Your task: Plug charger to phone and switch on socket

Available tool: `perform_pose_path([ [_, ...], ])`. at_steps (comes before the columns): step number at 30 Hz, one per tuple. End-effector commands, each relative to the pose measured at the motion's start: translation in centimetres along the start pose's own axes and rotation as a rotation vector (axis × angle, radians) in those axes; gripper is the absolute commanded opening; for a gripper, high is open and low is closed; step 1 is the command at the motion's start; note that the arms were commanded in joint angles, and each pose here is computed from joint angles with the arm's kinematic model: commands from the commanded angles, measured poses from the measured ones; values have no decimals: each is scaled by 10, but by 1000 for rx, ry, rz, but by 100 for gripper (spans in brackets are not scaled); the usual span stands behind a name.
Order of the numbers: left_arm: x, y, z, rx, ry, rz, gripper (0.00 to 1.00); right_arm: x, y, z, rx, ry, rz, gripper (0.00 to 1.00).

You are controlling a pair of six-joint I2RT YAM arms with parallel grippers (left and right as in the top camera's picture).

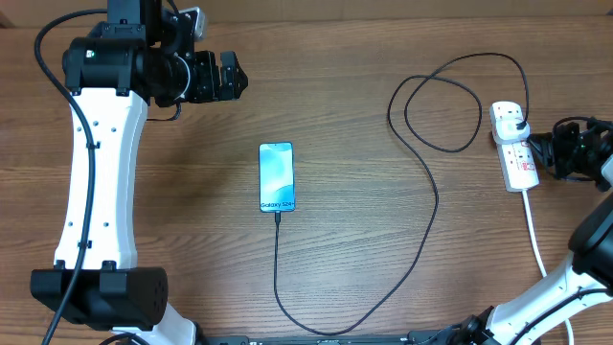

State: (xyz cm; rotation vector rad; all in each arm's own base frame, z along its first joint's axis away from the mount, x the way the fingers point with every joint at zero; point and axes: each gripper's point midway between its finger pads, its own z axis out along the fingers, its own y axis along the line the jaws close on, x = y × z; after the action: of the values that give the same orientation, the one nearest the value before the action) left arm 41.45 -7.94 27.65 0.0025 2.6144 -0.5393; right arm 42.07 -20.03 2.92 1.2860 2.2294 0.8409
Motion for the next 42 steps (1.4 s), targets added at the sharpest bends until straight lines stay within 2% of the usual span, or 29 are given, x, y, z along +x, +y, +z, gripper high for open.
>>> perform_pose_path([
  [1, -2, -1, 0, 2, -5, 8, 100, 4, 2, 5, 2, 12, -8, 4],
  [28, -2, -1, 0, 1, -5, 8, 100, 18, -3, 16, 43, 29, -18, 4],
  [42, -2, -1, 0, 1, -5, 8, 100, 49, -5, 30, 70, 107, -14, 4],
])
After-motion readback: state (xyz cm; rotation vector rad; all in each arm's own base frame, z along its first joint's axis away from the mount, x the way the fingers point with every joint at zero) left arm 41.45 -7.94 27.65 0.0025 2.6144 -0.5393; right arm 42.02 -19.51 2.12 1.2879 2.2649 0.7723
